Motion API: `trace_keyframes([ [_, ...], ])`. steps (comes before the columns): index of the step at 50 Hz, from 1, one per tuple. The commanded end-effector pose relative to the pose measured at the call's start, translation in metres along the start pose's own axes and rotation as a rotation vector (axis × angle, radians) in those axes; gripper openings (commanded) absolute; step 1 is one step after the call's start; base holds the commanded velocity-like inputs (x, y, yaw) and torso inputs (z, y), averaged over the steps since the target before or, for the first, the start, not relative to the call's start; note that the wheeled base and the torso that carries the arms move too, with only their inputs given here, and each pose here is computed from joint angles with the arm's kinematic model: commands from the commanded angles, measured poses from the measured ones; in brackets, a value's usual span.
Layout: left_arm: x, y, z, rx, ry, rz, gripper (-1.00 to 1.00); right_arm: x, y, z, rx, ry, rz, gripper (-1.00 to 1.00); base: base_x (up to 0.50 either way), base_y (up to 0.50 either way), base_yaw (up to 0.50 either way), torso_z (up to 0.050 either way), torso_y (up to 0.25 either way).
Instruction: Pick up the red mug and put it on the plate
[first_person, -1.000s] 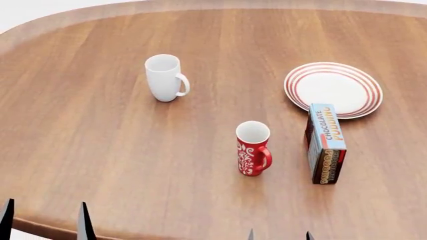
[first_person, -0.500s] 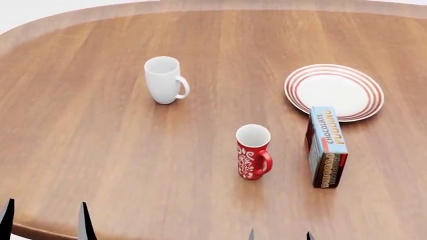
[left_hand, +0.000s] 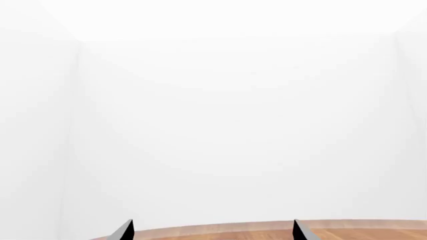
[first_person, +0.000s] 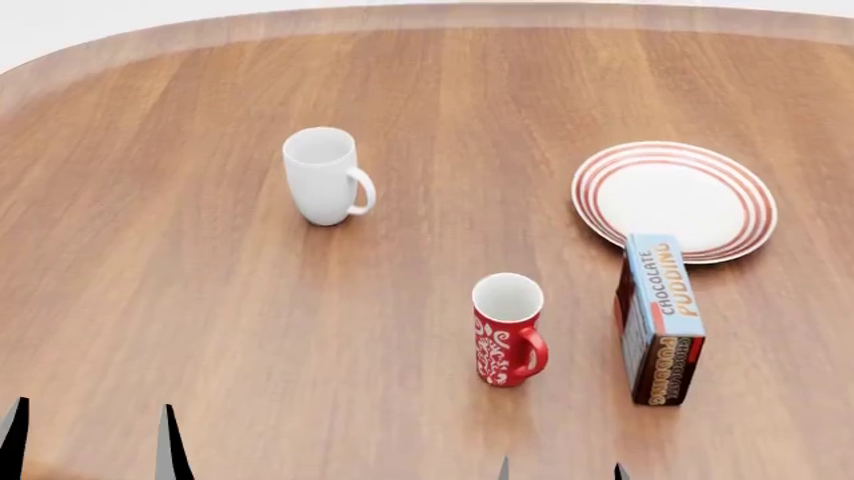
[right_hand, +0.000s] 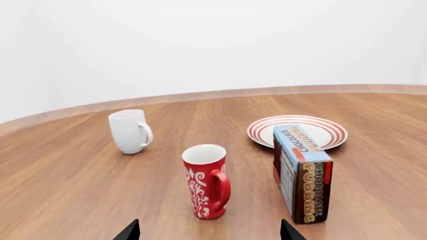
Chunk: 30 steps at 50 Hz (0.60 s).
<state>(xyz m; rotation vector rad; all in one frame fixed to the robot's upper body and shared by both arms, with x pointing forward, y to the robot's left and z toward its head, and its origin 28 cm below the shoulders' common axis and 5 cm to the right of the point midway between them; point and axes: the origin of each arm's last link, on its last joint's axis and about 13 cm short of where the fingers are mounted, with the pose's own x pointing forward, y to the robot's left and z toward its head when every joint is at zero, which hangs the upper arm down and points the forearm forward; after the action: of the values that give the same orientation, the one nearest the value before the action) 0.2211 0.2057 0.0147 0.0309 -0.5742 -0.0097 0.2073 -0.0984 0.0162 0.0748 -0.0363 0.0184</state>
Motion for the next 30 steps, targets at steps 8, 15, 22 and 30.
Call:
trace_keyframes([
  [8,0.0000,0.0000,0.0000,0.001,-0.001,0.000,1.00,-0.0002,0.0002,0.0006,0.002,-0.002,0.000,1.00,0.15,0.00,0.00,0.000,0.000],
  [15,0.0000,0.0000,0.0000,0.002,-0.002,0.001,1.00,-0.0002,0.0000,0.0004,0.006,-0.001,0.001,1.00,0.16,0.00,0.00,0.000,0.000],
  [22,0.0000,0.0000,0.0000,0.002,-0.002,0.001,1.00,-0.0002,-0.0002,0.0002,0.005,-0.002,0.000,1.00,0.16,0.00,0.00,0.000,0.000],
  [30,0.0001,0.0000,0.0000,0.002,-0.002,0.000,1.00,-0.0001,-0.0002,0.0005,0.005,-0.002,-0.001,1.00,0.16,0.00,0.00,0.000,0.000],
])
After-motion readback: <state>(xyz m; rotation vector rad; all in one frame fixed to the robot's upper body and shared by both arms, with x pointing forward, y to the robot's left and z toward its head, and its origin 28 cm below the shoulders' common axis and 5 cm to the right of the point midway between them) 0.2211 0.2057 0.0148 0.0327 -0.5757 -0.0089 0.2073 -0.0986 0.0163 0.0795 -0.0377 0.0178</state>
